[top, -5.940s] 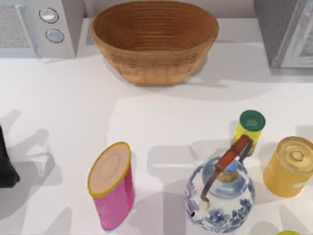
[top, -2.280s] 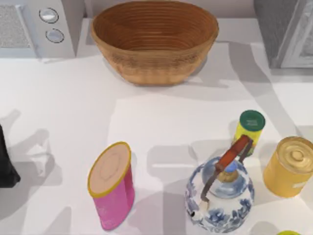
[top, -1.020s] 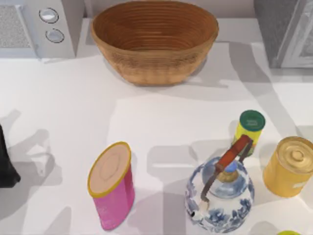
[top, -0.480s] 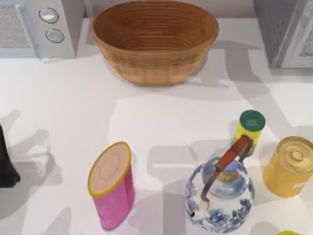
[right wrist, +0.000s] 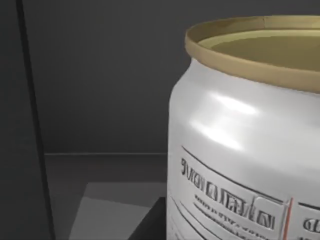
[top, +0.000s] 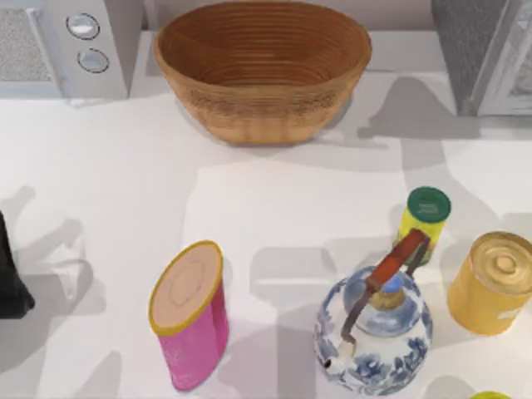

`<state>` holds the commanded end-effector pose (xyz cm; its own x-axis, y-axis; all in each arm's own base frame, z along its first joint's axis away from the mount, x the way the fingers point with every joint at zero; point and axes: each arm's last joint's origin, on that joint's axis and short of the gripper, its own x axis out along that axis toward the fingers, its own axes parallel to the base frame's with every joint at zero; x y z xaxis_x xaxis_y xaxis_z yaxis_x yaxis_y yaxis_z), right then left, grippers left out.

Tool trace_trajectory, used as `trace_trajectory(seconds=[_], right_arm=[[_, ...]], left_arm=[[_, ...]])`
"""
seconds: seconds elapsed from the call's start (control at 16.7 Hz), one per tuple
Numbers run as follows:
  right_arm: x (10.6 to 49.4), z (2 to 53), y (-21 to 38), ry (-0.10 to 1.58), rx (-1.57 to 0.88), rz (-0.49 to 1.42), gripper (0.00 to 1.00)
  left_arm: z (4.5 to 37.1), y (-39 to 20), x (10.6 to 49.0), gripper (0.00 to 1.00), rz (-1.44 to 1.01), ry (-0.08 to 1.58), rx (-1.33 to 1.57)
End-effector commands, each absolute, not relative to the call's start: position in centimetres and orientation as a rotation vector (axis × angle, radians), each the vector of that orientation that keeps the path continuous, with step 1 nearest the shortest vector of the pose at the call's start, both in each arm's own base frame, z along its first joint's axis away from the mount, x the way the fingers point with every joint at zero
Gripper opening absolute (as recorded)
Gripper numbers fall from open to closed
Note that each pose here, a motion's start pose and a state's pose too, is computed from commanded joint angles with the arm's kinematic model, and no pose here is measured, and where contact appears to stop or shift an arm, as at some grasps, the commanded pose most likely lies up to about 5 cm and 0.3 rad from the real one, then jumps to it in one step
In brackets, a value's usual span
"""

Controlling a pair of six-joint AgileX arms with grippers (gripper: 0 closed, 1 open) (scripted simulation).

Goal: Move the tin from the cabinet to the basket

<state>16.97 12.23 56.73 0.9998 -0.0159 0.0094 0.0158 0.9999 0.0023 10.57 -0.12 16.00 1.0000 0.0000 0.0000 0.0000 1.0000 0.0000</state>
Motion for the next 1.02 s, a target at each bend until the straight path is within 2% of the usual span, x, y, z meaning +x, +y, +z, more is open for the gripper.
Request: trace_trajectory(seconds=[0.3,0.6,0.84,1.02], right_arm=[[17.1,56.5,12.1,-0.007,0.002,-0.018,0.0],[15.9,54.7,9.5,-0.022,0.01,-0.016,0.0],[14.6,49.6,6.6,-0.004,-0.004,-0.015,0.0],[13.6,42.6,4.6,0.043,-0.024,-0.015,0.0]], left_arm=[[16.0,-0.1,10.6,1.0,0.0,0.0,0.0],[16.0,-0.1,10.6,1.0,0.0,0.0,0.0],[16.0,-0.1,10.6,1.0,0.0,0.0,0.0],[16.0,-0.1,10.6,1.0,0.0,0.0,0.0]])
